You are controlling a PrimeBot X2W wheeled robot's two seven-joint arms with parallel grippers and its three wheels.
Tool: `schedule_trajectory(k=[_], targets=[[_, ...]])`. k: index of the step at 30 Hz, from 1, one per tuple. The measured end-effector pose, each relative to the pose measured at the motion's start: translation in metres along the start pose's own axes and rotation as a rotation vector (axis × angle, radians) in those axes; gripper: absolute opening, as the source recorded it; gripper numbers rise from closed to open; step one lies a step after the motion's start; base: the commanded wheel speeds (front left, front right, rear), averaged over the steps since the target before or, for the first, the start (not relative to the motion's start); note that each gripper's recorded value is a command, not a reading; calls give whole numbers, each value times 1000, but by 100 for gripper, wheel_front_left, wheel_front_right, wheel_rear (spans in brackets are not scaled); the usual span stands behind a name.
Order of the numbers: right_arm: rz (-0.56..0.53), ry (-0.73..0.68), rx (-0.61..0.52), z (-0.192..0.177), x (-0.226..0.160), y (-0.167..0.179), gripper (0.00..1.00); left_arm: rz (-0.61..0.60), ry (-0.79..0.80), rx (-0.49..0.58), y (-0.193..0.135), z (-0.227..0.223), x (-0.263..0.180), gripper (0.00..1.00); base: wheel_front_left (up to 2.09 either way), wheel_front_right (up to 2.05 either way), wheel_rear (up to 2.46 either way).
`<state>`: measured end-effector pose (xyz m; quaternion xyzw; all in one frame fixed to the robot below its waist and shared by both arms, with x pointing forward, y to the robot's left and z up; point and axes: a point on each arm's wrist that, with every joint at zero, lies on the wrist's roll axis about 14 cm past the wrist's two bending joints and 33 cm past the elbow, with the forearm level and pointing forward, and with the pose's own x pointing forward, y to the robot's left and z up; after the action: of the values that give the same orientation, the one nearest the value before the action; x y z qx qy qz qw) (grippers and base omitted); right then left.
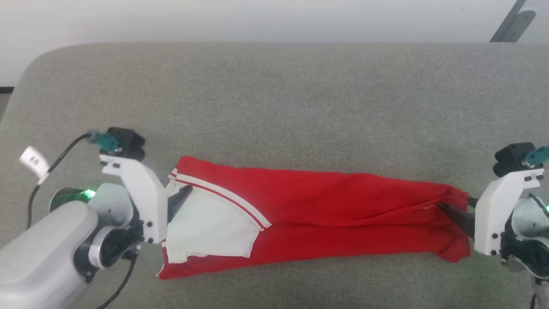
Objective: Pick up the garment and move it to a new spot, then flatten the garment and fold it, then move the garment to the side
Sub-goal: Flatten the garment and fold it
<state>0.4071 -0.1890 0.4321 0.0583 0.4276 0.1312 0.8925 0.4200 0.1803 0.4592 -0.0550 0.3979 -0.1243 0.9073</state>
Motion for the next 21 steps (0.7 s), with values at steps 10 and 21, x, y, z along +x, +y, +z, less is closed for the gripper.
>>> schedule_trajectory(k=[10,21], targets=[[-19,-46,20,-5,-17,-2,100,42,-356,-35,19,25,-31,100,0,0,0],[-62,-26,54,-11,-11,-16,100,194,-643,-70,67,20,-67,100,0,0,0]])
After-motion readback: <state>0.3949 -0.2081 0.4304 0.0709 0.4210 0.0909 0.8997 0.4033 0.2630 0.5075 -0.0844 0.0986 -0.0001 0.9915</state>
